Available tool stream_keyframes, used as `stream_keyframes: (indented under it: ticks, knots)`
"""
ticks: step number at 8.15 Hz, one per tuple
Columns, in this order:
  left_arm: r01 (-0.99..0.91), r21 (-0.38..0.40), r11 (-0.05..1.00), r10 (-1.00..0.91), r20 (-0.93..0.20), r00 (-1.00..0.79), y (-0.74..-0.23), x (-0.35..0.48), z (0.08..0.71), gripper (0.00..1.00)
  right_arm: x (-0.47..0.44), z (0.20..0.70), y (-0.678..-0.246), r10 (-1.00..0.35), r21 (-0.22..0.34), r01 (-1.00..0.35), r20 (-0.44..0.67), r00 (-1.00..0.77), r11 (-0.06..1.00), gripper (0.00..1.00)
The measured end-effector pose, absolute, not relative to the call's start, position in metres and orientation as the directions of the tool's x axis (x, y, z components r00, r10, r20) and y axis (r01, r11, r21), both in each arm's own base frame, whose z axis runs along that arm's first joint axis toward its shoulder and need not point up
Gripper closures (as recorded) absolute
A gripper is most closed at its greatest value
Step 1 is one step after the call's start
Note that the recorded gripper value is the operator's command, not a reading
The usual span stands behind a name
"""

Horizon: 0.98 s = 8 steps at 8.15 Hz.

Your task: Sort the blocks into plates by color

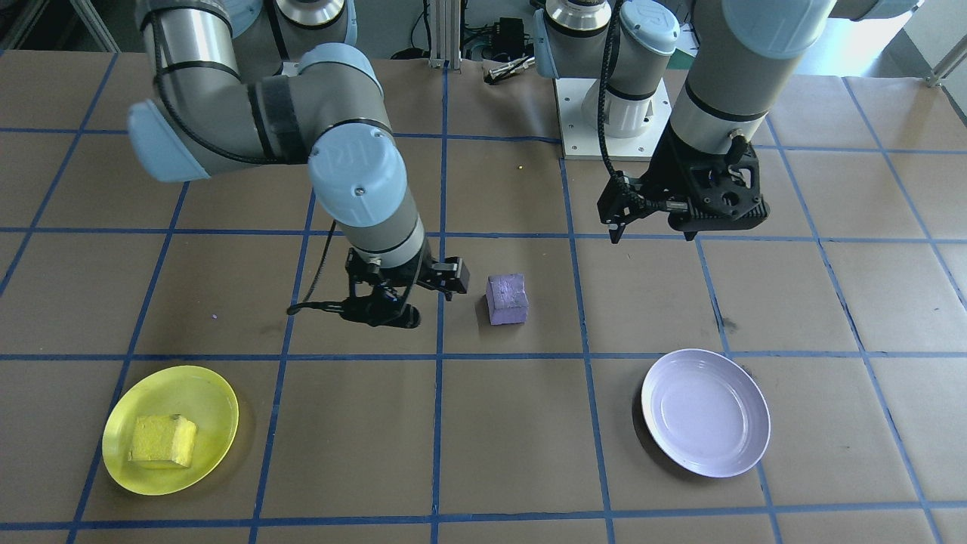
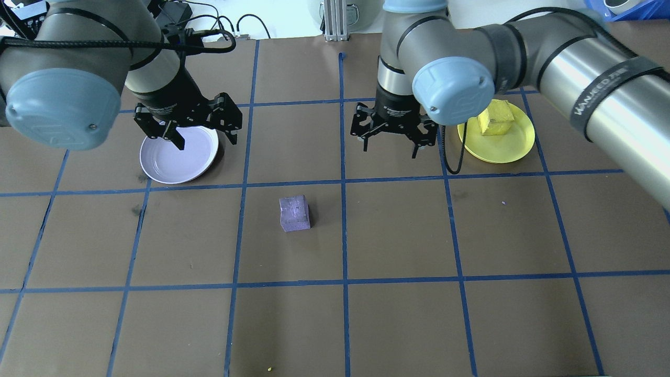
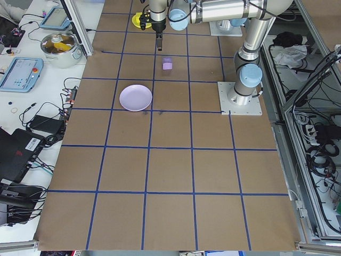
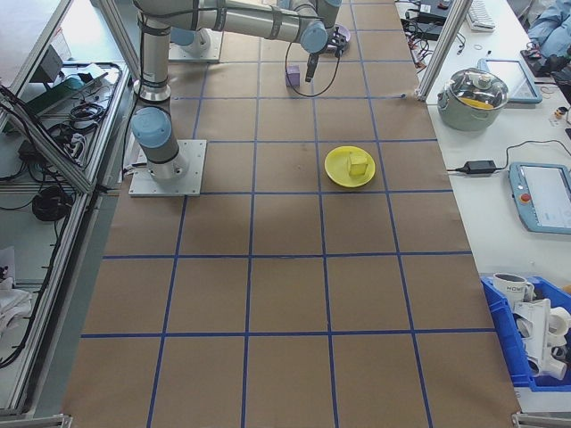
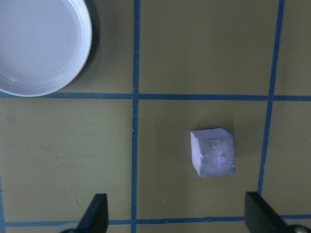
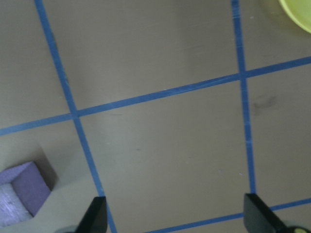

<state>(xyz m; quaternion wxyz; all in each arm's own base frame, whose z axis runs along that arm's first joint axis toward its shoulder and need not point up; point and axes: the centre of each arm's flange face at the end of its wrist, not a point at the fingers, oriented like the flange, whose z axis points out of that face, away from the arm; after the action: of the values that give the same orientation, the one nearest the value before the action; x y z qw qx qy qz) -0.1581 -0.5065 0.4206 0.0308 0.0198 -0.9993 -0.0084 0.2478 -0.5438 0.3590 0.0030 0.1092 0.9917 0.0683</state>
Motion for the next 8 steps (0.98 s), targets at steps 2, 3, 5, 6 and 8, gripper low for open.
stream_keyframes:
  ticks: [2, 3, 5, 6, 8]
  knots:
    - [0.004, 0.089, 0.996, -0.003, 0.076, -0.997, -0.511, -0.189, 0.382, 0.0, 0.192, 0.407, -0.52, 0.178, 0.167, 0.187, 0.07, -0.982, 0.968, 0.0]
    - [0.024, 0.121, 0.992, 0.015, 0.076, -0.997, -0.513, -0.202, 0.36, 0.0, 0.171, 0.431, -0.505, 0.16, 0.172, 0.171, 0.074, -0.984, 0.97, 0.0]
    - [0.058, 0.174, 0.983, 0.045, 0.078, -0.996, -0.515, -0.225, 0.32, 0.0, 0.155, 0.47, -0.49, 0.145, 0.095, 0.149, 0.049, -0.988, 0.984, 0.0]
    - [0.069, 0.206, 0.976, 0.052, 0.089, -0.995, -0.513, -0.234, 0.301, 0.0, 0.154, 0.48, -0.487, 0.135, 0.061, 0.137, 0.041, -0.99, 0.989, 0.0]
    - [0.079, 0.245, 0.966, 0.055, 0.103, -0.993, -0.511, -0.242, 0.267, 0.0, 0.153, 0.489, -0.481, 0.126, 0.037, 0.127, 0.037, -0.991, 0.991, 0.0]
